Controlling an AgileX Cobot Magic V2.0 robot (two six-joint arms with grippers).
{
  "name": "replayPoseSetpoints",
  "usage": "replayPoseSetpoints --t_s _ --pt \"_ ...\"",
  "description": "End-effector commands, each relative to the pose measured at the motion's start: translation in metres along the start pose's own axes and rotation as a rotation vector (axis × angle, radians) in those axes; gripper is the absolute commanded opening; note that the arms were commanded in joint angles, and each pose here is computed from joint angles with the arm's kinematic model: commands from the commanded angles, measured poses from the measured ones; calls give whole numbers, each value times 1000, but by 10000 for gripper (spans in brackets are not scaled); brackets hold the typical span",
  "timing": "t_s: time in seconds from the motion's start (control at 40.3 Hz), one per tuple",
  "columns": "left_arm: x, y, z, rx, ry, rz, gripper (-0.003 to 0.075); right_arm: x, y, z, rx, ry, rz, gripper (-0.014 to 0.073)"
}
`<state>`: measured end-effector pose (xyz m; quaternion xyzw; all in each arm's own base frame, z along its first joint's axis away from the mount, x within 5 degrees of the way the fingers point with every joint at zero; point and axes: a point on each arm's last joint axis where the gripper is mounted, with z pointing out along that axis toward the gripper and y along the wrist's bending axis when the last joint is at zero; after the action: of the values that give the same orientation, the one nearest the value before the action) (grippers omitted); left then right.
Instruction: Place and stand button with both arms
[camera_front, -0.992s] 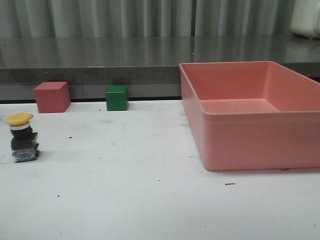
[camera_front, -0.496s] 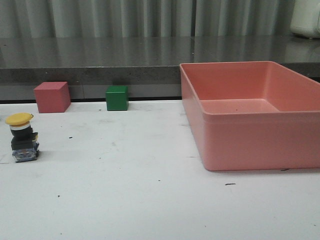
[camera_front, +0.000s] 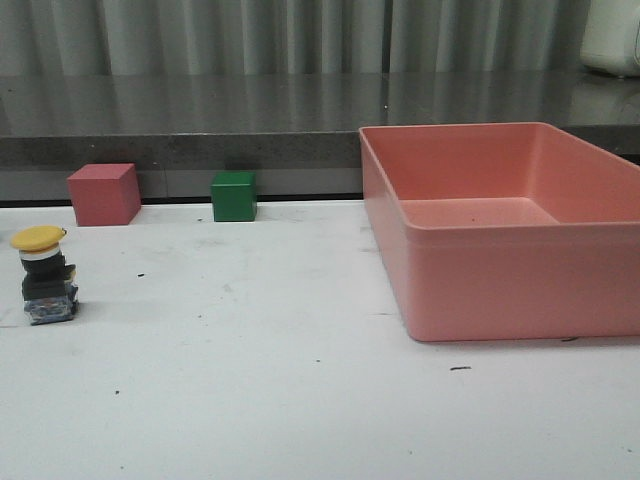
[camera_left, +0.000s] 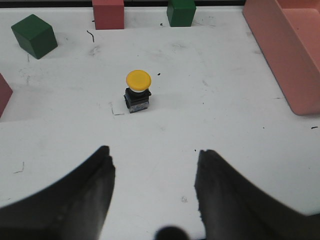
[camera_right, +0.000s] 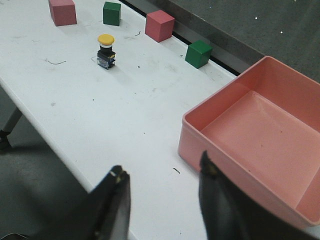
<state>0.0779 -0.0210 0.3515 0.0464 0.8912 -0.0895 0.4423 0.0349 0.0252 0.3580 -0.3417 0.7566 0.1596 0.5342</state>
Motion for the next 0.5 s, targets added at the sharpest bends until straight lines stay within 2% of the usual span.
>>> replayPoseSetpoints --t_s 0.0,0.174,0.471 --pt "-12 -2 -6 20 -83 0 191 -11 -2 -2 20 -68 -19 170" --pt "-12 0 -6 -5 -91 19 -17 -10 -2 -2 19 -60 -19 -71" --pt "-13 1 -6 -20 -98 33 -20 -5 1 -2 -11 -8 6 -68"
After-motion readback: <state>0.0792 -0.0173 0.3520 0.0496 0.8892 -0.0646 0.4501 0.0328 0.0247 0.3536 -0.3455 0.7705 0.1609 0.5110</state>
